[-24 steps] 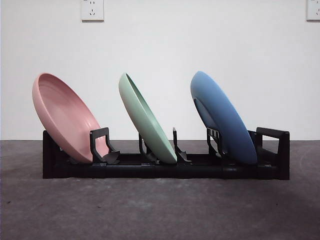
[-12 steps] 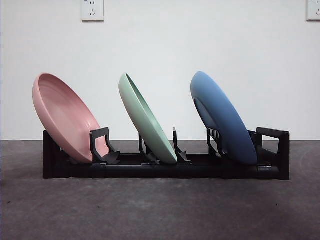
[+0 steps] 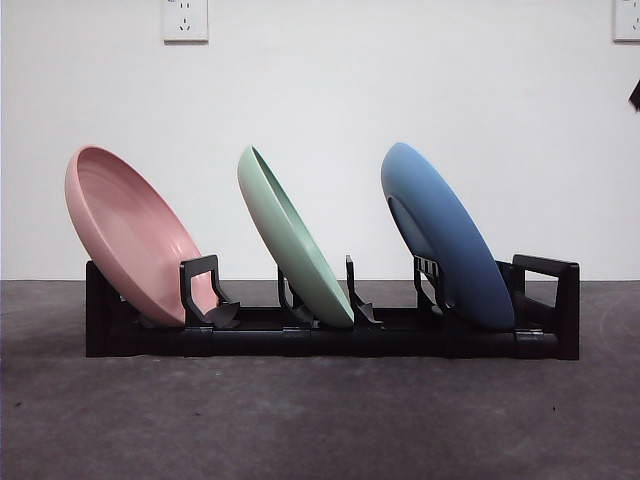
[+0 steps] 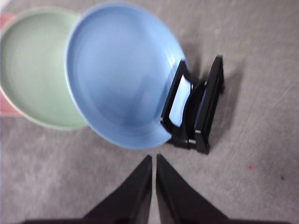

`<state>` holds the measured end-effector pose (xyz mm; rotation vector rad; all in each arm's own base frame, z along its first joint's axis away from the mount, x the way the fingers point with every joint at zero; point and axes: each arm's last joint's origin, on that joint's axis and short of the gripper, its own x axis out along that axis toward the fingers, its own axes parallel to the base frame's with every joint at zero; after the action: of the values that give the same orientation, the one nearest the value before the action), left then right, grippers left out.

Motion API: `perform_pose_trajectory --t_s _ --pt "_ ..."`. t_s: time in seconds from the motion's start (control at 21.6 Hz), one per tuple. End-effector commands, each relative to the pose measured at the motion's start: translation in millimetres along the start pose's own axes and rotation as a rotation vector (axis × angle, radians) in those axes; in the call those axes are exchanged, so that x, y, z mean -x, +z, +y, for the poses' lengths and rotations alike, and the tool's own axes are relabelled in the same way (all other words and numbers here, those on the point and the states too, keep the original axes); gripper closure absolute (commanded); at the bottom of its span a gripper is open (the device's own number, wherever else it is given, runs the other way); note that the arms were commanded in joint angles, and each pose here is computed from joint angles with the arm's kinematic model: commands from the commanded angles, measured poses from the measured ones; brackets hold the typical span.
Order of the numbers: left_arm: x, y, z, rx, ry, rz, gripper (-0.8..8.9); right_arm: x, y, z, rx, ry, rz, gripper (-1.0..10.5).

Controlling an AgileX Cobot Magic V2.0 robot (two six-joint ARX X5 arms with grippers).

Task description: Place the plate

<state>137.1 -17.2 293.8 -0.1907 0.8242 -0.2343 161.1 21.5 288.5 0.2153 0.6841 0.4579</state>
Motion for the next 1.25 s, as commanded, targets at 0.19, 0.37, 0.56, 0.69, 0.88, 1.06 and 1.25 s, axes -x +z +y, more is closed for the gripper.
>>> perform_pose_trajectory --t_s 0.19,0.37,0.56,0.69,0.88,1.06,1.25 --pt "-13.6 18.8 0.2 -0.032 0.001 0.056 5.53 -14.6 11.1 0.8 0.060 0.016 0.070 6.1" --pt "-13.4 20.0 0.0 -0.035 -0.001 0.042 5.53 -15.7 19.6 10.7 0.034 0.047 0.110 6.2" --pt "-13.4 21.2 -0.2 -0.007 -0.002 0.029 5.54 -22.1 58.0 30.9 0.003 0.091 0.178 6.7" --pt "-13.3 21.7 -0.3 -0.009 -0.003 0.023 5.55 -35.7 92.3 48.0 -0.011 0.110 0.205 6.7" --pt "-13.4 23.6 -0.6 -0.013 -0.005 0.004 5.55 -66.9 125.7 69.9 0.044 0.128 0.223 6.7" --pt "-13.4 23.7 -0.6 -0.014 -0.005 0.003 5.55 -107.8 139.2 80.5 0.058 0.132 0.294 6.7" --pt "-13.4 23.7 -0.6 -0.014 -0.005 0.003 5.55 -139.0 135.9 84.6 0.073 0.104 0.349 6.7"
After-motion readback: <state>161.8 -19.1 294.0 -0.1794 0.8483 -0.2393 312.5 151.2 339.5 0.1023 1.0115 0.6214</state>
